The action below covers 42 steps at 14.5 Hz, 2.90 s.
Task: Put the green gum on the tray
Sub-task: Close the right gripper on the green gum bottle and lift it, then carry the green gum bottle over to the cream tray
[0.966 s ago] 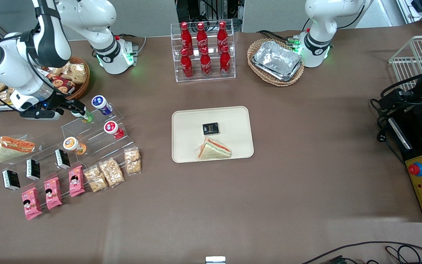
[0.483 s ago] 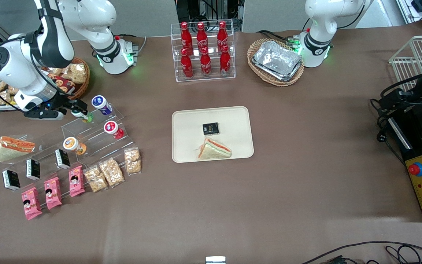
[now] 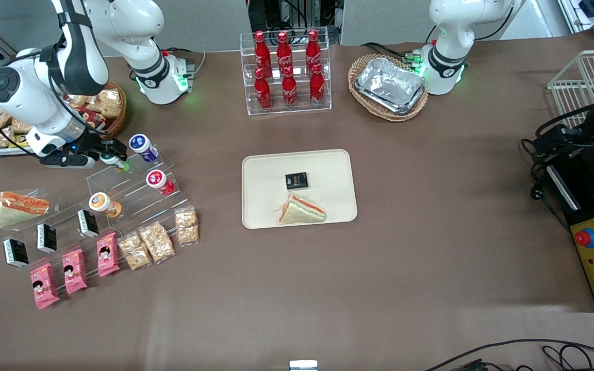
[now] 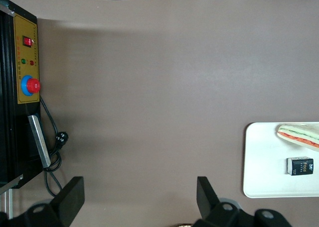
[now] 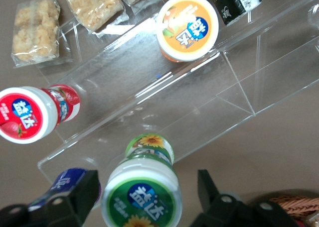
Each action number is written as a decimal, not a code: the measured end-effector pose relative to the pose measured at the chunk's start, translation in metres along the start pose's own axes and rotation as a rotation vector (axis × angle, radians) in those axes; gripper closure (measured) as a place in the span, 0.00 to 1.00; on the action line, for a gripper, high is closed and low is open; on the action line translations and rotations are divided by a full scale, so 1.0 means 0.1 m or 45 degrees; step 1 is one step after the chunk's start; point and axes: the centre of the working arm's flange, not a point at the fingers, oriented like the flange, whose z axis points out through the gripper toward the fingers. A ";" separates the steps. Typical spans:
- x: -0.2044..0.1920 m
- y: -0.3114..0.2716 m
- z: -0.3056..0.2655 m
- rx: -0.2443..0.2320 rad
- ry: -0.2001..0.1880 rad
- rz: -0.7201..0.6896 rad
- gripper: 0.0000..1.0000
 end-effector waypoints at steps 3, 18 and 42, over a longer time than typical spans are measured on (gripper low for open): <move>-0.01 0.00 0.02 0.000 -0.006 0.001 0.15; 0.09 0.01 -0.36 0.004 -0.023 -0.053 0.42; -0.10 -3.66 -1.33 0.103 -0.026 0.193 0.42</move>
